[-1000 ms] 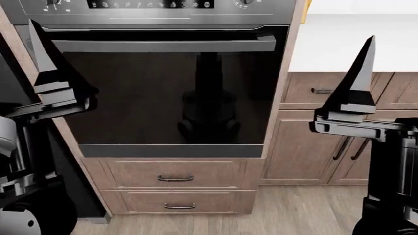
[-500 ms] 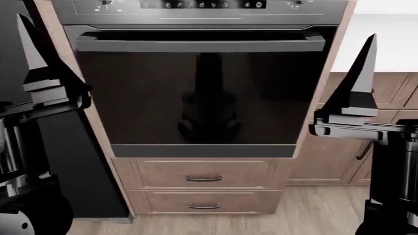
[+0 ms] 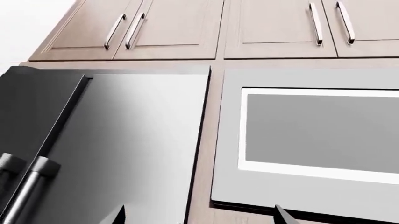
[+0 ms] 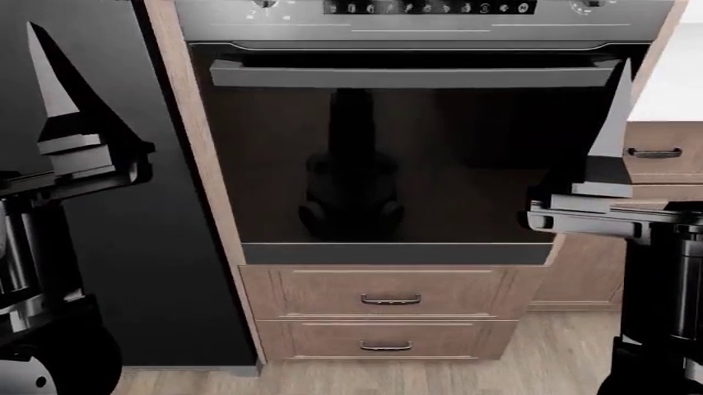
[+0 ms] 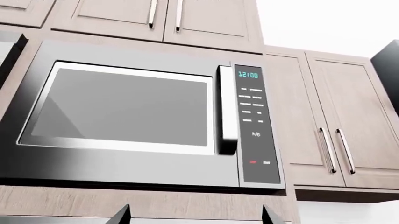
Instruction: Preheat the oven by turning the temperature knob.
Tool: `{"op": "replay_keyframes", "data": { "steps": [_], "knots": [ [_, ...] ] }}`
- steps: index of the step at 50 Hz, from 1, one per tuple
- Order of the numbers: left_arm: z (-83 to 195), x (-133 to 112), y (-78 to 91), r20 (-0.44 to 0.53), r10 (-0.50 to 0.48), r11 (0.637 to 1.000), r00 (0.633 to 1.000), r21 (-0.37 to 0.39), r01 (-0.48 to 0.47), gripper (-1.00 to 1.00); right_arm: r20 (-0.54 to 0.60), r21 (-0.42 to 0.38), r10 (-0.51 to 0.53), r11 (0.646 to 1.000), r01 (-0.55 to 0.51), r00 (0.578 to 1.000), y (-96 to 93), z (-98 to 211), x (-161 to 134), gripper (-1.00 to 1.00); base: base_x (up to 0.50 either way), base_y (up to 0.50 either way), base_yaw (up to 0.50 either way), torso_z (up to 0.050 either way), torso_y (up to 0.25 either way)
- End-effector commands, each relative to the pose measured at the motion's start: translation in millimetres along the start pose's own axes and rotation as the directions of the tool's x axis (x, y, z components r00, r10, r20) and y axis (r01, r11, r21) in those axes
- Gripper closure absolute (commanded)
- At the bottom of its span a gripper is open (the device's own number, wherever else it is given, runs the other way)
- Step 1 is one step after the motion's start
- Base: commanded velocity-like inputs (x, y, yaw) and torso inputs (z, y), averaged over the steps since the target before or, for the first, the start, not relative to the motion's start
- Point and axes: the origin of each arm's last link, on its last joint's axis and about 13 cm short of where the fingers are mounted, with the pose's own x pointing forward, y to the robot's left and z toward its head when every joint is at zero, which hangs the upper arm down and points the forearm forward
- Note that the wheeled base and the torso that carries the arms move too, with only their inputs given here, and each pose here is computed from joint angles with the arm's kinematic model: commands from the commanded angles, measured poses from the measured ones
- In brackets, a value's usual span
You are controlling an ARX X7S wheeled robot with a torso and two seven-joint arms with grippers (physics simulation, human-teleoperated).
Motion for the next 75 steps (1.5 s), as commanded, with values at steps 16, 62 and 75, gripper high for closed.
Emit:
{"op": "replay_keyframes", "data": {
  "steps": [16, 62, 75],
  "knots": [
    [1.4, 0.4, 1.1, 0.004, 0.003, 1.0, 1.0, -0.001, -0.003, -1.0, 0.005, 0.003, 0.003, 1.0, -0.003, 1.0, 0.5, 1.1, -1.0, -1.0, 0.0, 0.26, 0.0, 0.0, 0.0],
    [8.5, -3.8, 1.1, 0.053, -0.068, 0.996, 0.996, -0.055, 0.071, -1.0, 0.005, -0.02, 0.015, 1.0, -0.014, 1.0, 3.1, -3.1, -2.9, -1.0, 0.0, -0.04, 0.0, 0.007, 0.0],
    [8.5, -2.9, 1.0, 0.049, -0.067, 0.996, 0.997, -0.057, 0.07, -1.0, 0.006, -0.028, 0.024, 0.999, -0.024, 1.0, 3.5, -3.0, -3.1, -1.0, 0.0, 0.0, 0.0, 0.05, 0.0]
  ]
}}
